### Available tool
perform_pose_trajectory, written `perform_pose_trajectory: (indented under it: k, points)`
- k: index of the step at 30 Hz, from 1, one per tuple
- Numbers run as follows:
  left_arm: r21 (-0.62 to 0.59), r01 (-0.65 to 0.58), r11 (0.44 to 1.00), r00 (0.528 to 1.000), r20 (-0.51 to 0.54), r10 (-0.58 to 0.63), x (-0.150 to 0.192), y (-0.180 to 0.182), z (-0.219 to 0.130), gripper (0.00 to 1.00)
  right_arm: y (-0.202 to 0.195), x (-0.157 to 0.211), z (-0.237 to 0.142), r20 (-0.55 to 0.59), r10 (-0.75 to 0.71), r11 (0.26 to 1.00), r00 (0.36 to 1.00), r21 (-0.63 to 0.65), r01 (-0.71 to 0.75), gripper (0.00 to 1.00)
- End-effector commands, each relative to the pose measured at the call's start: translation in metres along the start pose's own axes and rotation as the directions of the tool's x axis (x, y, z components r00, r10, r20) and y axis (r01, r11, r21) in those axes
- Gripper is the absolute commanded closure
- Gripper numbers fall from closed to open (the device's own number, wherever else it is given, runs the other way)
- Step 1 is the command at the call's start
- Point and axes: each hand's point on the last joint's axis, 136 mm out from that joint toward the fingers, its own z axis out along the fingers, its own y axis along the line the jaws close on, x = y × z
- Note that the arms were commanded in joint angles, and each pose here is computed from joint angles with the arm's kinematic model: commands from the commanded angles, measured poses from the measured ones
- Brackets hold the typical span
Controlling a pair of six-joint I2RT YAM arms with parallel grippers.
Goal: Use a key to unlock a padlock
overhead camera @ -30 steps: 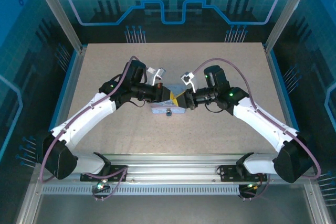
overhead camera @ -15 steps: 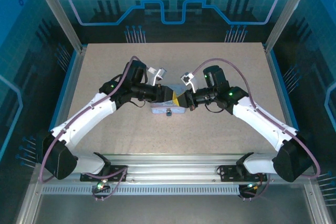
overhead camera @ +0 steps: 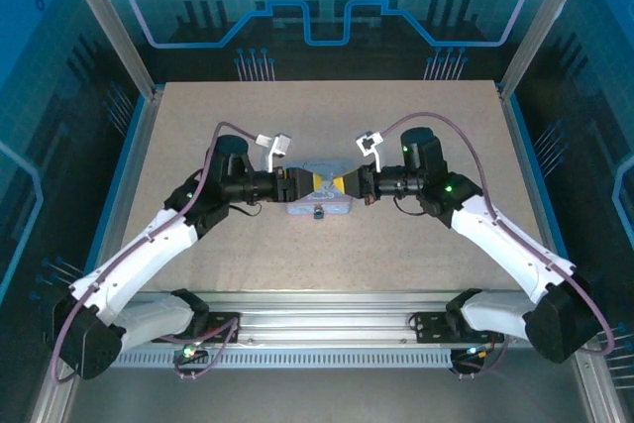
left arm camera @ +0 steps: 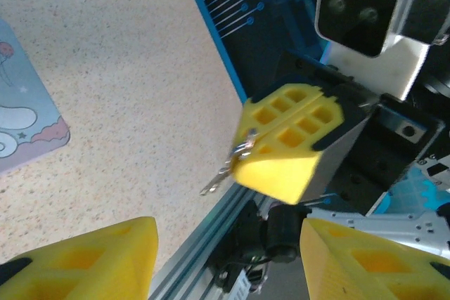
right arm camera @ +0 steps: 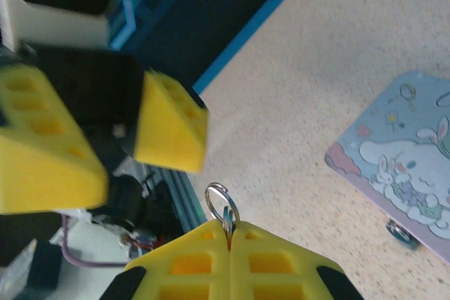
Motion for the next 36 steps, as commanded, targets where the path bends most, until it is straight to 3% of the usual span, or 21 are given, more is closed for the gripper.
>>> perform_pose_trajectory:
  k: [1, 6, 10, 13, 21, 28, 36]
  points:
    - [0.111, 0.001, 0.994, 0.998, 0.068, -0.008, -0.009, -0.016, -0.002, 0.43, 0.019, -0.020, -0.010, 0.096, 0.016, 0.998, 0.995, -0.069, -0.010, 1.00]
    - [0.184, 0.008, 0.983, 0.996, 0.081, -0.023, -0.007, -0.020, -0.001, 0.47, 0.029, -0.026, -0.013, 0.129, 0.037, 0.993, 0.991, -0.120, -0.022, 1.00]
    - [0.222, -0.012, 0.975, 0.995, 0.096, -0.010, -0.010, -0.029, -0.003, 0.43, 0.030, -0.024, -0.011, 0.120, 0.041, 0.992, 0.992, -0.126, -0.026, 1.00]
    - [0.239, -0.020, 0.971, 0.995, 0.100, -0.004, -0.011, -0.032, -0.003, 0.42, 0.032, -0.022, -0.009, 0.113, 0.039, 0.990, 0.993, -0.138, -0.023, 1.00]
    - [0.267, -0.017, 0.964, 0.997, 0.079, -0.004, -0.009, -0.038, 0.001, 0.52, 0.039, -0.023, -0.008, 0.121, 0.039, 0.985, 0.992, -0.173, -0.017, 1.00]
    - [0.274, -0.019, 0.962, 0.997, 0.071, -0.001, -0.009, -0.039, 0.004, 0.50, 0.044, -0.022, -0.006, 0.111, 0.036, 0.980, 0.993, -0.199, -0.013, 1.00]
    - [0.289, -0.029, 0.957, 0.998, 0.070, 0.009, -0.009, -0.044, 0.005, 0.64, 0.039, -0.012, -0.002, 0.086, 0.051, 0.980, 0.995, -0.198, -0.033, 1.00]
